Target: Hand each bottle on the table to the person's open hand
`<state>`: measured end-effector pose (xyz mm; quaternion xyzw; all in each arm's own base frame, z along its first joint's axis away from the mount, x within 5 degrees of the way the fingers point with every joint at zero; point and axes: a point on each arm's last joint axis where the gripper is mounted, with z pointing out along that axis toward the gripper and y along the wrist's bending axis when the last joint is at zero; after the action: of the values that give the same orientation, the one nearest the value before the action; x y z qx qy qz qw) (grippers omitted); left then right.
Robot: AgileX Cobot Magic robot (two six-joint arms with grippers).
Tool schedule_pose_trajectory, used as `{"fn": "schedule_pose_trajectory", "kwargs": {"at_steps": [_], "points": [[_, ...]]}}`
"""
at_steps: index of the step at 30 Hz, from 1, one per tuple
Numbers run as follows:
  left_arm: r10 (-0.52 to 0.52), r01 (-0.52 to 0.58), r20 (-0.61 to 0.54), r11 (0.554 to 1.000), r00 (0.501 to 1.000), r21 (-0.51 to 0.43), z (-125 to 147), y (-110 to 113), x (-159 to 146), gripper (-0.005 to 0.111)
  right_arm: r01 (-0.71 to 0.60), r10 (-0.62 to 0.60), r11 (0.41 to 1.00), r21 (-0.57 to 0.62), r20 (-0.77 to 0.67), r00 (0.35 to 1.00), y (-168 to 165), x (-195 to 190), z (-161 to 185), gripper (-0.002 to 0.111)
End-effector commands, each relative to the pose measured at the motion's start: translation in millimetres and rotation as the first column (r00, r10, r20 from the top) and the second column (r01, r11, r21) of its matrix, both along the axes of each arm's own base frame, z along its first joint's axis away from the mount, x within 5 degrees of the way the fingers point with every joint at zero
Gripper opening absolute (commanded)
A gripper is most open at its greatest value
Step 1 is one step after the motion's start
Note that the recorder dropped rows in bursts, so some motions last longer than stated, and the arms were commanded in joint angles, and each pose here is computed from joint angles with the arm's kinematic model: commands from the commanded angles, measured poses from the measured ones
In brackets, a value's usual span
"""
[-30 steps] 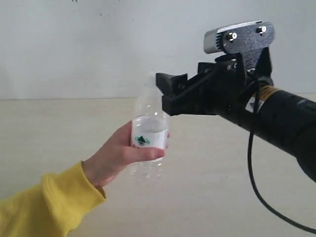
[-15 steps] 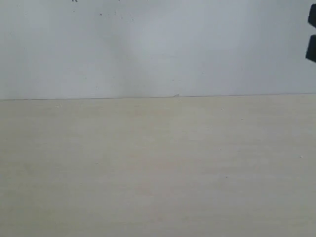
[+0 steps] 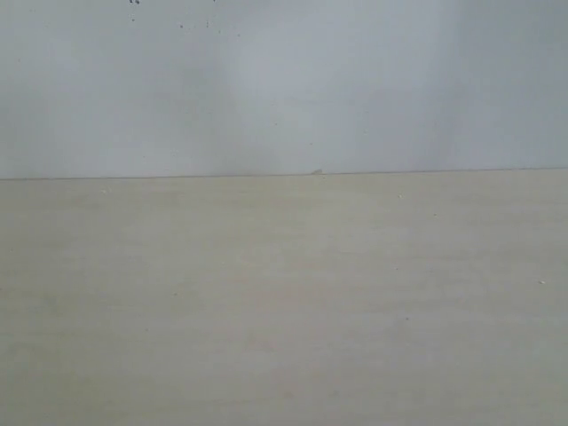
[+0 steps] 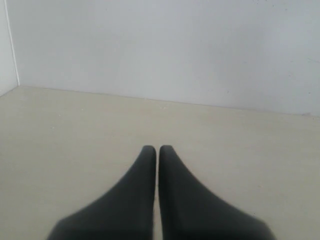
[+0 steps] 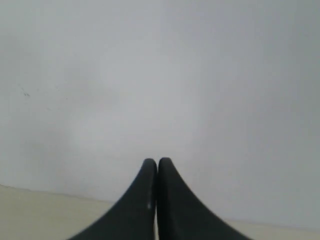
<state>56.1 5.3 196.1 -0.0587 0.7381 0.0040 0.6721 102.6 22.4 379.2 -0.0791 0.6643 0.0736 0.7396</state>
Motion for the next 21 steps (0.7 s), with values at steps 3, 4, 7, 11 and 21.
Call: {"fn": "schedule_pose_trajectory", "kwargs": {"at_steps": [3,4,7,11,21], "points": [[0.003,-0.003,0.006,1.0,1.0,-0.002,0.9,0.1,-0.3,0.004,0.186,-0.19,0.981,-0.051,-0.102,0.976,-19.1,-39.7,-54.0,0.0],[0.003,-0.003,0.006,1.0,1.0,-0.002,0.9,0.1,-0.3,0.004,0.193,-0.195,0.981,-0.036,-0.097,0.976,-19.7,-42.0,-73.7,0.0],[0.003,-0.003,0.006,1.0,1.0,-0.002,0.9,0.1,-0.3,0.004,0.215,-0.215,0.977,-0.012,-0.093,0.972,-21.9,-37.2,-114.5,0.0],[0.003,-0.003,0.006,1.0,1.0,-0.002,0.9,0.1,-0.3,0.004,0.277,-0.275,0.961,0.004,-0.107,0.955,-26.1,-41.2,-164.9,0.0],[0.003,-0.003,0.006,1.0,1.0,-0.002,0.9,0.1,-0.3,0.004,0.263,-0.272,0.962,-0.08,-0.151,0.95,-24.8,-46.3,-179.4,0.0]]}}
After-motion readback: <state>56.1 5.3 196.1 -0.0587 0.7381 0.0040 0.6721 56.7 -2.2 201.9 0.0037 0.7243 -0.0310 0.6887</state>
